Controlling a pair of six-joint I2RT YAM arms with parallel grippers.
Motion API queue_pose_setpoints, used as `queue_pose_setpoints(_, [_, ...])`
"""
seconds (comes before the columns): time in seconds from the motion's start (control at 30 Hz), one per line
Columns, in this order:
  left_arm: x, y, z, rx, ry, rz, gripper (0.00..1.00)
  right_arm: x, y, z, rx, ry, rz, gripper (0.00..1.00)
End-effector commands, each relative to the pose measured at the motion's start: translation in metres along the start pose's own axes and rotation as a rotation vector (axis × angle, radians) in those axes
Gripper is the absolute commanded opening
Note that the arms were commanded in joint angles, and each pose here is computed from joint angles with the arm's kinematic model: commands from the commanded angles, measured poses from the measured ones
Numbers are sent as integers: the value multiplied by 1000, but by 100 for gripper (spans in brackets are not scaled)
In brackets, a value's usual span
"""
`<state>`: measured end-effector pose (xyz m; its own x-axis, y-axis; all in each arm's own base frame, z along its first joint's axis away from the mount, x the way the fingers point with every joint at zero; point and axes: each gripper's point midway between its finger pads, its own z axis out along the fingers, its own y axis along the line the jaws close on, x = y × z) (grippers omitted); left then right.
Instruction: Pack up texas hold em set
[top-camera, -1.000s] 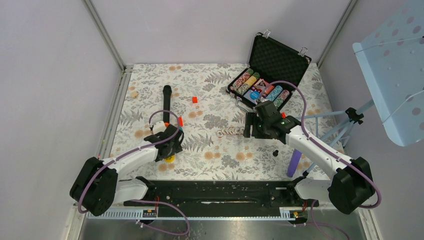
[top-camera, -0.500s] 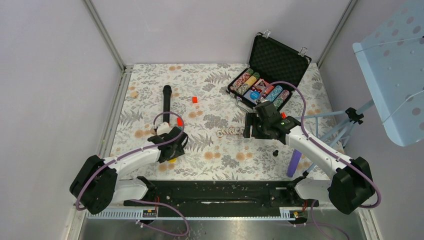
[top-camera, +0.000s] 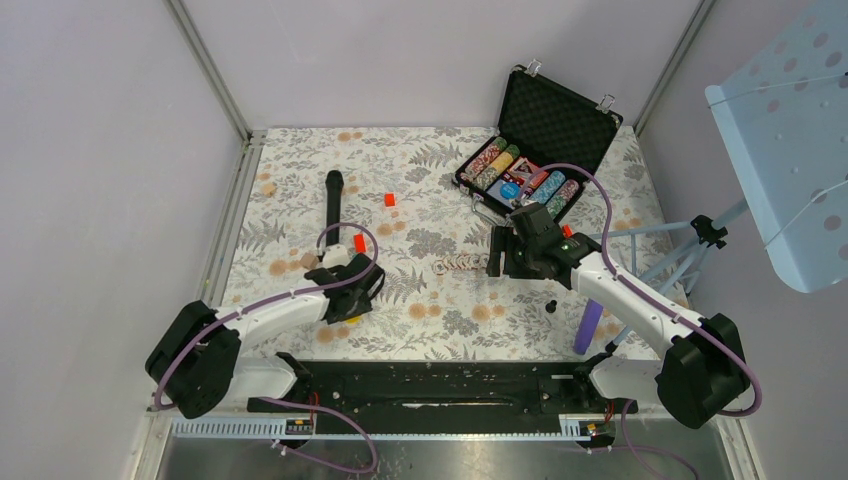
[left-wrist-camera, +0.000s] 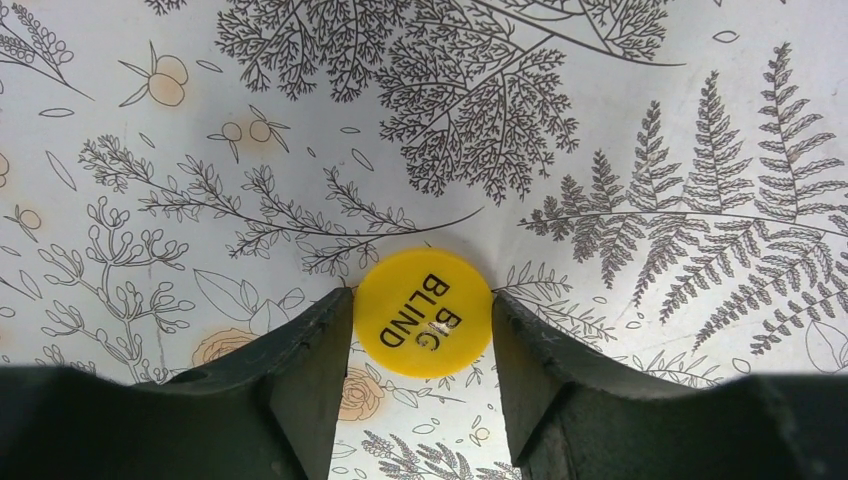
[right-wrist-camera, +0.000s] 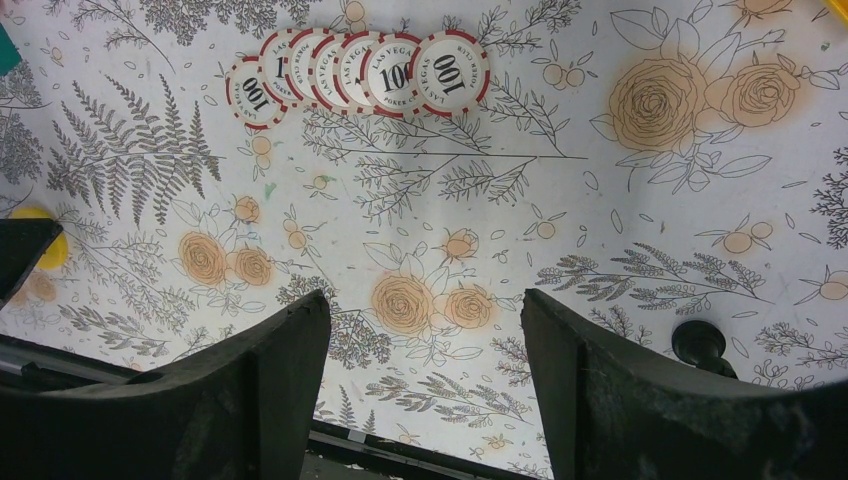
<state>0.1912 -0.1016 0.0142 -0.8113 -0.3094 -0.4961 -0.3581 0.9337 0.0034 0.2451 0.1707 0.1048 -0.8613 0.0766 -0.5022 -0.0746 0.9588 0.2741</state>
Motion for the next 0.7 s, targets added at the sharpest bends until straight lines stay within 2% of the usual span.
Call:
queue_pose_setpoints(0.0, [4,2,-1,-19,18,19,50,2,4,0,-18,4,-11,77])
queue_pose_setpoints(0.23, [3,-3,-3,-4,17,28,43,2,4,1,-18,5,-13,77])
queue_pose_setpoints(0.37, [2,-7,-6,8,14,35,43,2,3,0,-14,2,-13,77])
queue_pose_setpoints(0.43, [1,-9,-7,12,15,41,47,2,3,0,-14,3,-12,77])
queue_pose_setpoints(0.53, [4,-7,-7,4,27,48,58,2,3,0,-16,0,-12,77])
queue_pose_setpoints(0.67, [11,-3,-7,-2,44,53,62,2,3,0,-16,0,-12,77])
